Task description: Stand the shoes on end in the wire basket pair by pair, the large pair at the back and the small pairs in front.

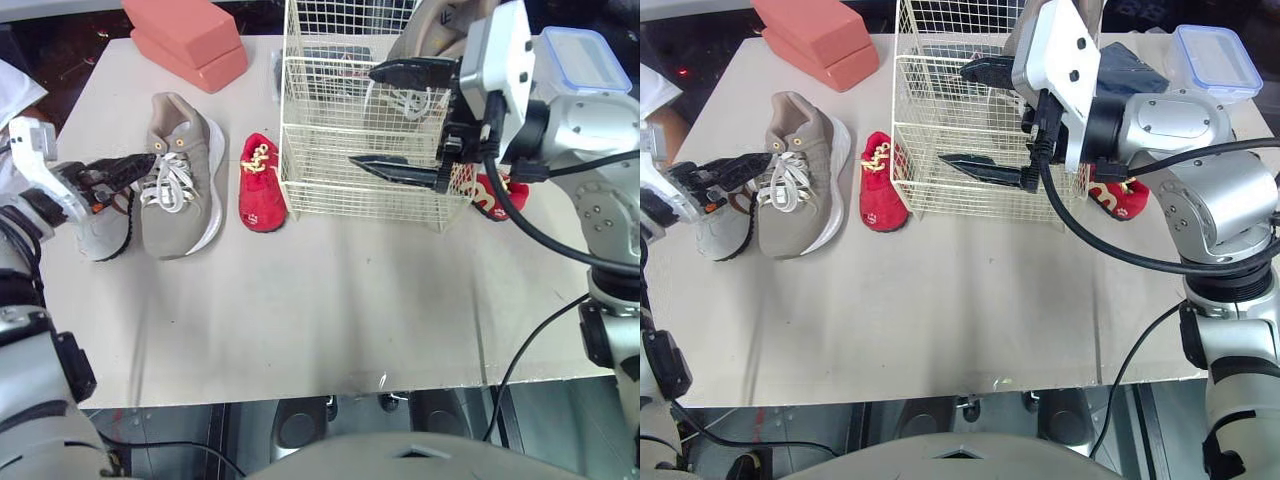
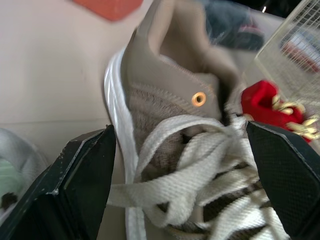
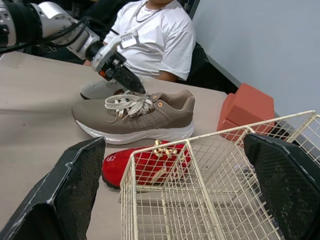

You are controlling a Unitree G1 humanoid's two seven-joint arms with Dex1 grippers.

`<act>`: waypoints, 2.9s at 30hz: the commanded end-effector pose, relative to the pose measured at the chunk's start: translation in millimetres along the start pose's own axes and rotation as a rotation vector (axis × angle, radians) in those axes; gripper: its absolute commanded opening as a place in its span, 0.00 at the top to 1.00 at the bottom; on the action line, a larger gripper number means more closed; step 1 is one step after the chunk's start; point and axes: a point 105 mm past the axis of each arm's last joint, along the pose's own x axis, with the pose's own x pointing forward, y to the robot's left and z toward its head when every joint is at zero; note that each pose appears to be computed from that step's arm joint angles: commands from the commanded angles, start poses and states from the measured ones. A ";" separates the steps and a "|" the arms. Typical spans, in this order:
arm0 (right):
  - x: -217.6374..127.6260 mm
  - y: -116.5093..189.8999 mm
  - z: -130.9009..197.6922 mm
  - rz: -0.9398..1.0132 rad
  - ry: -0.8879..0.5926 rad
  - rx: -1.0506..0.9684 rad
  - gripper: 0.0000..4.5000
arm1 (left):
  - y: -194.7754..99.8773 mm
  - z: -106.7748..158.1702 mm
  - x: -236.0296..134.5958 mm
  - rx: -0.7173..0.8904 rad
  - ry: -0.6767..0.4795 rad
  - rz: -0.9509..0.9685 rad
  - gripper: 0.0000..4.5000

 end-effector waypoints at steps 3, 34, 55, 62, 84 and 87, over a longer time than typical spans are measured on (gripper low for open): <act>-0.7 -1.0 11.9 0.007 -0.038 -0.055 0.03 | -0.1 1.0 -2.2 0.022 0.135 -0.025 0.00; -10.3 -24.9 15.7 -0.103 -0.085 -0.044 0.00 | -45.1 143.9 -41.2 0.284 -0.637 -0.239 0.87; -47.4 -72.8 27.5 -0.407 -0.100 0.011 0.00 | -241.0 221.0 60.2 0.720 -1.203 -0.255 0.87; -63.1 -82.6 28.5 -0.486 -0.099 0.049 0.00 | -244.9 208.1 73.3 0.705 -1.228 -0.201 0.87; -61.0 -39.9 20.1 -0.555 -0.132 0.113 0.00 | -243.9 131.4 122.9 0.740 -1.044 -0.222 0.87; -62.3 -41.6 20.3 -0.568 -0.137 0.111 0.00 | -239.6 121.7 127.9 0.703 -1.004 -0.248 0.87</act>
